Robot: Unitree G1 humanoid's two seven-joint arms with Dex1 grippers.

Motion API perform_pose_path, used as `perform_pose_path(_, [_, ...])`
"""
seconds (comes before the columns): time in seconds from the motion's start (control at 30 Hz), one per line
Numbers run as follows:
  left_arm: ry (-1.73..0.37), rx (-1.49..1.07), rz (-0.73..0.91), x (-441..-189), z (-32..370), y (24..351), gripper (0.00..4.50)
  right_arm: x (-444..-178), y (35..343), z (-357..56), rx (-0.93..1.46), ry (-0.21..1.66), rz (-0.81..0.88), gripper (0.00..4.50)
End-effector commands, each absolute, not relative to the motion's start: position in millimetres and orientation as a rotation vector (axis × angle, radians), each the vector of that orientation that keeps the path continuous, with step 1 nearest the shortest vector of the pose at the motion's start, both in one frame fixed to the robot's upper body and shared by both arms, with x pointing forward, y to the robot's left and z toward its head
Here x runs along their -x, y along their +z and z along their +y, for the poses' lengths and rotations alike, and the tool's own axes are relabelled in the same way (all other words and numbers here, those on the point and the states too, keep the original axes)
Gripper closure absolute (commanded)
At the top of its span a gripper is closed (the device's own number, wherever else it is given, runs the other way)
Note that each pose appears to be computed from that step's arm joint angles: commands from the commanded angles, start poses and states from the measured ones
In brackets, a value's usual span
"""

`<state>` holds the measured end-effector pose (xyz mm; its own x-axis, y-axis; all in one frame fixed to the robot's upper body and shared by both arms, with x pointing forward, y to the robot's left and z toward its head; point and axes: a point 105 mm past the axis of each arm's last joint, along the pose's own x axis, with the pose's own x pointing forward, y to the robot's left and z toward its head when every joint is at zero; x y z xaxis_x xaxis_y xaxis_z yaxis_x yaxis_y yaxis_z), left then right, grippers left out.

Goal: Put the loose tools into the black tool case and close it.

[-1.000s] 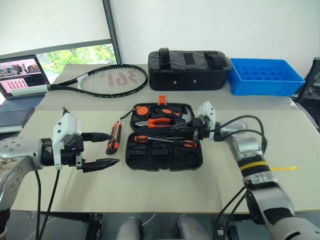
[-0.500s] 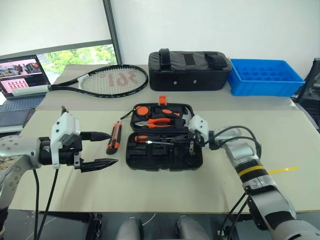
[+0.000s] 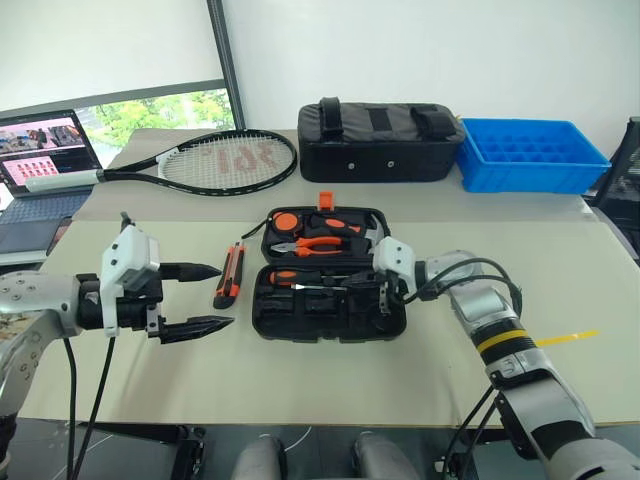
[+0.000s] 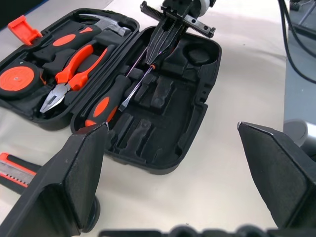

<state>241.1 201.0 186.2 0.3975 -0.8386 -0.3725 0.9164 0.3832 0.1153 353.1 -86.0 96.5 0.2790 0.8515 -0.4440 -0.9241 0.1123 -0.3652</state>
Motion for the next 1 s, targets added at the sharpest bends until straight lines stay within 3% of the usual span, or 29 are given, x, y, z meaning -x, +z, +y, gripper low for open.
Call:
perform_pose_path(0.03, [-1.130, -0.336, 0.250, -240.5, 201.4, 188.4, 0.00, -350.4, 63.1, -101.1, 0.734, 1.290, 0.285, 4.49])
perform_pose_path(0.13, [-1.083, -0.315, 0.239, -244.9, 206.0, 186.3, 0.00, -356.0, 73.3, -97.1, 0.726, 1.266, 0.221, 4.49])
perform_pose_path(0.43, [-0.769, -0.199, 0.149, -271.0, 219.3, 171.0, 0.00, -349.7, 160.1, -92.8, 0.376, 1.275, -0.102, 4.49])
perform_pose_path(0.53, [-0.603, -0.161, 0.118, -285.2, 223.6, 165.1, 0.00, -341.7, 178.8, -106.7, 0.314, 1.291, -0.119, 3.71])
perform_pose_path(0.87, [-0.179, -0.167, 0.182, -323.4, 231.9, 131.1, 0.00, -313.6, 204.8, -187.1, 0.299, 1.197, -0.069, 0.27])
perform_pose_path(0.9, [-0.155, -0.164, 0.185, -325.5, 235.9, 130.6, 0.00, -310.8, 206.6, -192.5, 0.303, 1.188, -0.066, 0.04])
perform_pose_path(1.0, [-0.075, -0.161, 0.180, -330.8, 254.1, 133.0, 0.00, -302.6, 213.5, -201.8, 0.300, 1.177, -0.067, 0.04])
